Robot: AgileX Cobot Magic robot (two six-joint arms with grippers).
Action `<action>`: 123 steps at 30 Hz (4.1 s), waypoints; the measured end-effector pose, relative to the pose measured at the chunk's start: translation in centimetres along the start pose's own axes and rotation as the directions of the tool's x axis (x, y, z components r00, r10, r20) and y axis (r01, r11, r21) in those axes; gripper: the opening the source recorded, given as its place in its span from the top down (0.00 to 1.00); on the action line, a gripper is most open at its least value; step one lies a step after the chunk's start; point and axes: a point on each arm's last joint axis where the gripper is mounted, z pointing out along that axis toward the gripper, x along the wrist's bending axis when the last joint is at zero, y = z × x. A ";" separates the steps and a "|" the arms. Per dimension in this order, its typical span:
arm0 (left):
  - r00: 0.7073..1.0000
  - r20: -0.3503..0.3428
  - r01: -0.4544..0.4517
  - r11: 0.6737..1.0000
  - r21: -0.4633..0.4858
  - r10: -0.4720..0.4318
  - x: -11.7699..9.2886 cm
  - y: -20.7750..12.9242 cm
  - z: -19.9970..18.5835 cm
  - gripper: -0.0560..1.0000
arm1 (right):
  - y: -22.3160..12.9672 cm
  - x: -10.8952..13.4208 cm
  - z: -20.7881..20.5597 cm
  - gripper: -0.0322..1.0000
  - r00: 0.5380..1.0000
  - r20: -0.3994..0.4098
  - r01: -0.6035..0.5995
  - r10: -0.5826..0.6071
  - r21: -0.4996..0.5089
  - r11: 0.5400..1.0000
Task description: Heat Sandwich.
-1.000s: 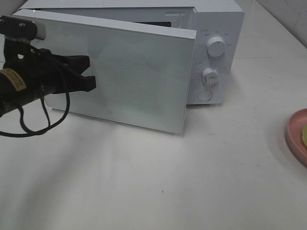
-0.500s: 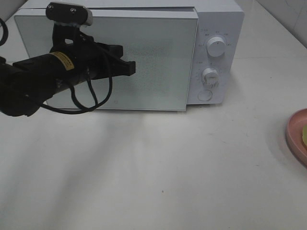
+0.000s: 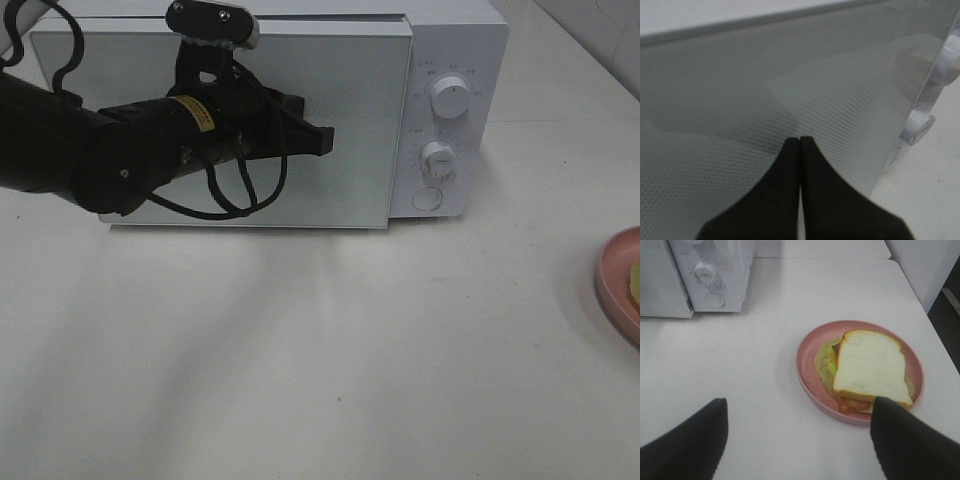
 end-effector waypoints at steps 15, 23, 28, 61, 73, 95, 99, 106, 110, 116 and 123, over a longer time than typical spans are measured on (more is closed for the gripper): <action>0.999 0.027 -0.029 1.000 0.013 0.028 -0.9 0.9 2.6 0.95 | 0.0 0.0 0.0 0.24 1.000 -0.001 0.000 0.000 0.000 1.000; 0.999 0.039 -0.039 0.998 0.040 0.038 -1.3 1.0 3.3 0.95 | 0.0 0.0 0.0 0.24 1.000 0.000 0.000 0.000 0.000 1.000; 0.998 0.040 -0.040 0.998 0.041 0.038 -1.4 1.0 3.3 0.95 | 0.0 0.0 0.0 0.24 1.000 0.000 0.000 0.000 0.000 1.000; 0.998 0.008 0.054 0.995 0.087 -0.055 -1.2 1.0 1.0 0.95 | 0.0 0.0 0.0 0.24 1.000 0.000 0.000 0.000 0.000 1.000; 0.998 -0.003 0.056 0.897 0.438 -0.061 -1.5 1.5 -3.2 0.23 | 0.0 0.0 0.0 0.24 1.000 0.000 0.000 0.000 0.000 1.000; 0.998 -0.028 0.052 0.594 0.803 -0.049 -0.8 3.1 -11.1 0.02 | 0.0 0.0 0.0 0.24 1.000 0.000 0.000 0.000 0.000 1.000; 0.994 -0.083 0.110 0.589 0.801 -0.073 0.9 3.2 -11.1 0.02 | 0.0 0.0 0.0 0.24 1.000 0.000 0.000 0.000 0.000 1.000; 0.972 -0.191 0.233 0.506 0.830 -0.135 5.9 3.0 -12.4 0.02 | 0.0 0.0 0.0 0.24 1.000 0.000 0.000 0.000 0.000 1.000; 0.964 -0.219 0.265 0.468 0.843 -0.151 7.8 2.8 -13.2 0.02 | 0.0 0.0 0.0 0.24 1.000 0.000 0.000 0.000 0.000 1.000; 0.949 -0.269 0.314 0.469 0.826 -0.163 9.9 3.2 -15.2 0.02 | 0.0 0.0 0.0 0.24 1.000 0.000 0.000 0.000 0.000 1.000; 0.910 -0.372 0.411 0.536 0.737 -0.186 12.0 3.9 -20.0 0.02 | 0.0 0.0 0.0 0.24 1.000 0.000 0.000 0.000 0.000 1.000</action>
